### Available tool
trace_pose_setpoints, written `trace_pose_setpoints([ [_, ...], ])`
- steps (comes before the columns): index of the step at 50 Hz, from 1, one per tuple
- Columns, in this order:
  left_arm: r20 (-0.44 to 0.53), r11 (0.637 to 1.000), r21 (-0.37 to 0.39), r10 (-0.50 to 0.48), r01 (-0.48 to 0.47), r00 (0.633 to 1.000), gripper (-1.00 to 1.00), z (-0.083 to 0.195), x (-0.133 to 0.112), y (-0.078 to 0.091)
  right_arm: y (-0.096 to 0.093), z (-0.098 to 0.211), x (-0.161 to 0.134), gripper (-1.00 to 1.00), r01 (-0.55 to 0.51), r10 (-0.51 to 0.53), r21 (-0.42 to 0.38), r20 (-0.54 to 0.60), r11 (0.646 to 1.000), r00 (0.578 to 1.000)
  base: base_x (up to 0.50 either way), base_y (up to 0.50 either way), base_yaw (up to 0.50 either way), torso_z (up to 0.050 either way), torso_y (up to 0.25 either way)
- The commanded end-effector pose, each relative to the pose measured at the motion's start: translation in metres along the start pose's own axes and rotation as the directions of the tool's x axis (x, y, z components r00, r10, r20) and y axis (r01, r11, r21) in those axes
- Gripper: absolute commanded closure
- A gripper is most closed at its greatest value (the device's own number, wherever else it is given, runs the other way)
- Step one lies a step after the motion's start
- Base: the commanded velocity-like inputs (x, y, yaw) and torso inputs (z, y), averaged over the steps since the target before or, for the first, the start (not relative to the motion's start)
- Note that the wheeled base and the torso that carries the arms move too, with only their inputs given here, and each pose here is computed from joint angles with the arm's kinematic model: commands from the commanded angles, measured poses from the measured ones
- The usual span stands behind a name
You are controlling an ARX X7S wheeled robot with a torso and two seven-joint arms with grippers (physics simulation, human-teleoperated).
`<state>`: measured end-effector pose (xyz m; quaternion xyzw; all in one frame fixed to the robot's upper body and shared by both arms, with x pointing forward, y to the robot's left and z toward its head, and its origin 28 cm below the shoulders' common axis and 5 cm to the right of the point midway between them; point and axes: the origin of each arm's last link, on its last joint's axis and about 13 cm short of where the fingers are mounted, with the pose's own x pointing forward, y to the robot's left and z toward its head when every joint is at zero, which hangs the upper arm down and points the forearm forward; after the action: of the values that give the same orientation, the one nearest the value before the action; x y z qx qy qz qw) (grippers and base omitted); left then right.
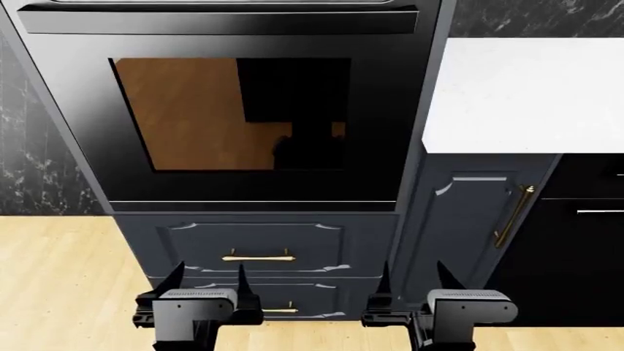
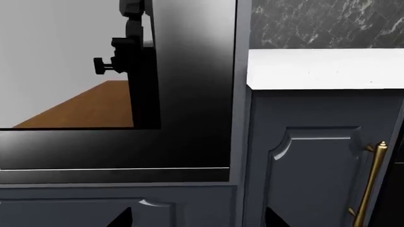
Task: Preheat the oven by turning the temperature knob.
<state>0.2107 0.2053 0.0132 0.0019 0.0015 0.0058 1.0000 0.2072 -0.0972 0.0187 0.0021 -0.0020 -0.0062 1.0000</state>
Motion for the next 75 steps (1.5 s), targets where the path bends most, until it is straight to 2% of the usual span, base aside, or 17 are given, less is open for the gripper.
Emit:
trace_pose_setpoints([
  [1,0.072,0.997,-0.058,0.046,-0.041,0.996,-1.00,0.021,0.002,0.005,0.001,0.017,-0.003,-1.00,0.023,-0.026,0.035,0.092,0.999,0.995,0.00,0.00,0.00,0.000,0.000],
  [4,0.228,0.994,-0.090,0.081,-0.062,0.970,-1.00,0.075,-0.005,0.015,0.005,0.068,-0.017,-1.00,0.008,-0.023,0.066,0.229,0.998,0.973,0.00,0.00,0.00,0.000,0.000],
  [8,0.403,0.995,-0.046,0.103,-0.093,0.909,-1.00,0.145,-0.022,0.023,0.007,0.130,-0.036,-1.00,-0.008,-0.003,0.031,0.354,0.999,0.935,0.00,0.00,0.00,0.000,0.000],
  [11,0.481,0.994,-0.021,0.104,-0.107,0.871,-1.00,0.179,-0.035,0.027,0.005,0.161,-0.048,-1.00,-0.010,0.007,0.005,0.401,1.000,0.916,0.00,0.00,0.00,0.000,0.000],
  [12,0.504,0.995,-0.012,0.091,-0.099,0.859,-1.00,0.189,-0.040,0.027,0.005,0.168,-0.048,-1.00,-0.051,0.050,-0.010,0.425,0.999,0.904,0.00,0.00,0.00,0.000,0.000],
  [14,0.538,0.996,0.008,0.071,-0.089,0.840,-1.00,0.202,-0.043,0.029,0.015,0.191,-0.054,-1.00,-0.232,0.200,0.004,0.492,0.973,0.847,0.00,0.00,0.00,0.000,0.000],
  [15,0.551,0.996,0.020,0.063,-0.088,0.832,-1.00,0.207,-0.046,0.029,0.012,0.199,-0.059,-1.00,-0.249,0.218,0.004,0.471,0.968,0.855,0.00,0.00,0.00,0.000,0.000],
  [16,0.562,0.996,0.024,0.057,-0.085,0.825,-1.00,0.213,-0.049,0.029,0.003,0.206,-0.061,-1.00,-0.173,0.162,-0.021,0.472,0.985,0.867,0.00,0.00,0.00,0.000,0.000],
  [17,0.570,0.996,0.030,0.053,-0.086,0.820,-1.00,0.218,-0.051,0.029,-0.008,0.211,-0.063,-1.00,-0.049,0.061,-0.039,0.469,0.998,0.881,0.00,0.00,0.00,0.000,0.000],
  [18,0.577,0.996,0.034,0.051,-0.086,0.815,-1.00,0.222,-0.053,0.029,-0.008,0.215,-0.065,-1.00,0.010,-0.005,-0.008,0.471,1.000,0.882,0.00,0.00,0.00,0.000,0.000],
  [19,0.583,0.995,0.038,0.050,-0.089,0.811,-1.00,0.225,-0.054,0.029,-0.009,0.219,-0.066,-1.00,0.005,0.000,-0.010,0.475,1.000,0.880,0.00,0.00,0.00,0.000,0.000],
  [27,0.607,0.995,0.047,0.040,-0.085,0.794,-1.00,0.233,-0.058,0.028,-0.010,0.230,-0.077,-1.00,-0.002,0.016,-0.033,0.455,0.999,0.891,0.00,0.00,0.00,0.000,0.000],
  [38,0.603,0.999,0.015,0.027,-0.045,0.798,-1.00,0.230,-0.056,0.025,-0.014,0.235,-0.078,-1.00,0.003,0.019,-0.046,0.466,0.999,0.885,0.00,0.00,0.00,0.000,0.000],
  [61,0.603,0.999,0.020,0.015,-0.034,0.798,-1.00,0.229,-0.058,0.024,-0.014,0.233,-0.080,-1.00,-0.018,0.040,-0.050,0.463,0.999,0.886,0.00,0.00,0.00,0.000,0.000],
  [75,0.603,0.999,0.019,0.015,-0.032,0.798,-1.00,0.230,-0.058,0.025,-0.012,0.237,-0.080,-1.00,-0.046,0.069,-0.060,0.469,0.997,0.880,0.24,0.00,0.00,0.000,0.000],
])
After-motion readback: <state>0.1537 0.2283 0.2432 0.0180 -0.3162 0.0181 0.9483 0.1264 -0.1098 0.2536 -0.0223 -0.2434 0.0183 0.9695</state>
